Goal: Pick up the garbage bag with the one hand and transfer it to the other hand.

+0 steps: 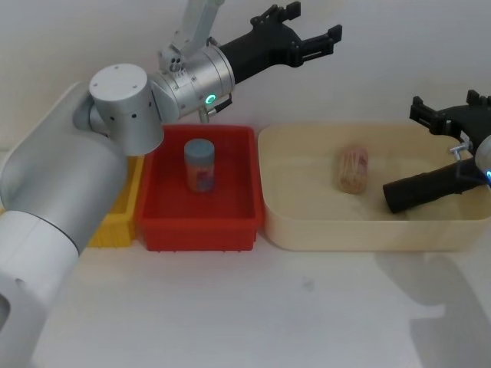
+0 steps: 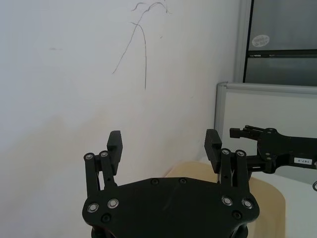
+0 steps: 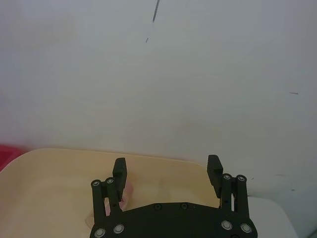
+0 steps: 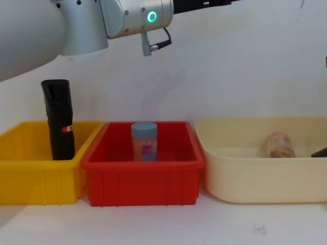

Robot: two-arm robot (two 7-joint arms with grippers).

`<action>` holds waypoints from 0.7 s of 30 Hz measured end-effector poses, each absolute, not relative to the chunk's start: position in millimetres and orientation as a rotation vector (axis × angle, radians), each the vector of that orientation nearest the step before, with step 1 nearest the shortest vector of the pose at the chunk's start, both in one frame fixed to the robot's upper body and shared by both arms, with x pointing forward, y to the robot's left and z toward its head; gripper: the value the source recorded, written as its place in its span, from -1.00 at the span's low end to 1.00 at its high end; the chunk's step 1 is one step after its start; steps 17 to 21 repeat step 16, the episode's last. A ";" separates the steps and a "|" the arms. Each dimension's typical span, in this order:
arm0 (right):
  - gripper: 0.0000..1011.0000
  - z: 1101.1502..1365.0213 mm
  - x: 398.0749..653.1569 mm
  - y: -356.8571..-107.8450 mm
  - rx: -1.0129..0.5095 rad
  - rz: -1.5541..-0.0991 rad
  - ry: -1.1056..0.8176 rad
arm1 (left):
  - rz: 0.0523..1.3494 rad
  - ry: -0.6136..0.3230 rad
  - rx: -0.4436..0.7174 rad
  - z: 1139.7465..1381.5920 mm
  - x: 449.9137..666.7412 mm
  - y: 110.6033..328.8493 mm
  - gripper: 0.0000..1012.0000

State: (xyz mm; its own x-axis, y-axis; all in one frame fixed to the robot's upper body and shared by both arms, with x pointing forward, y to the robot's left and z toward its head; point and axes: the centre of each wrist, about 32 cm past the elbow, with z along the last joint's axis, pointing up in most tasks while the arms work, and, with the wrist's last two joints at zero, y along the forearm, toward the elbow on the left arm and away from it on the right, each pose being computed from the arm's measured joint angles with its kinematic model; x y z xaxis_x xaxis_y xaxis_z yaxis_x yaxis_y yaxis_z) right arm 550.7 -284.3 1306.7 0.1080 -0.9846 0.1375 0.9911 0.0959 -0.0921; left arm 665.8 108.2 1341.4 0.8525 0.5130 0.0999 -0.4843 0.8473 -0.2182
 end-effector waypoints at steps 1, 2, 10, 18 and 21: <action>0.98 1306.6 550.6 -284.3 -0.177 -1.465 -0.044 | 0.528 -0.157 -0.188 1341.4 665.8 108.3 0.98; 0.98 1306.6 550.5 -284.5 -0.177 -1.465 -0.044 | 0.528 -0.157 -0.188 1341.4 665.8 108.2 0.98; 0.98 1306.4 550.1 -285.0 -0.178 -1.467 -0.044 | 0.528 -0.157 -0.188 1341.4 665.8 108.2 0.98; 0.98 1306.5 549.9 -285.3 -0.178 -1.468 -0.044 | 0.528 -0.157 -0.188 1341.4 665.8 108.2 0.98; 0.98 1306.5 549.9 -285.3 -0.178 -1.468 -0.044 | 0.528 -0.157 -0.188 1341.4 665.8 108.2 0.98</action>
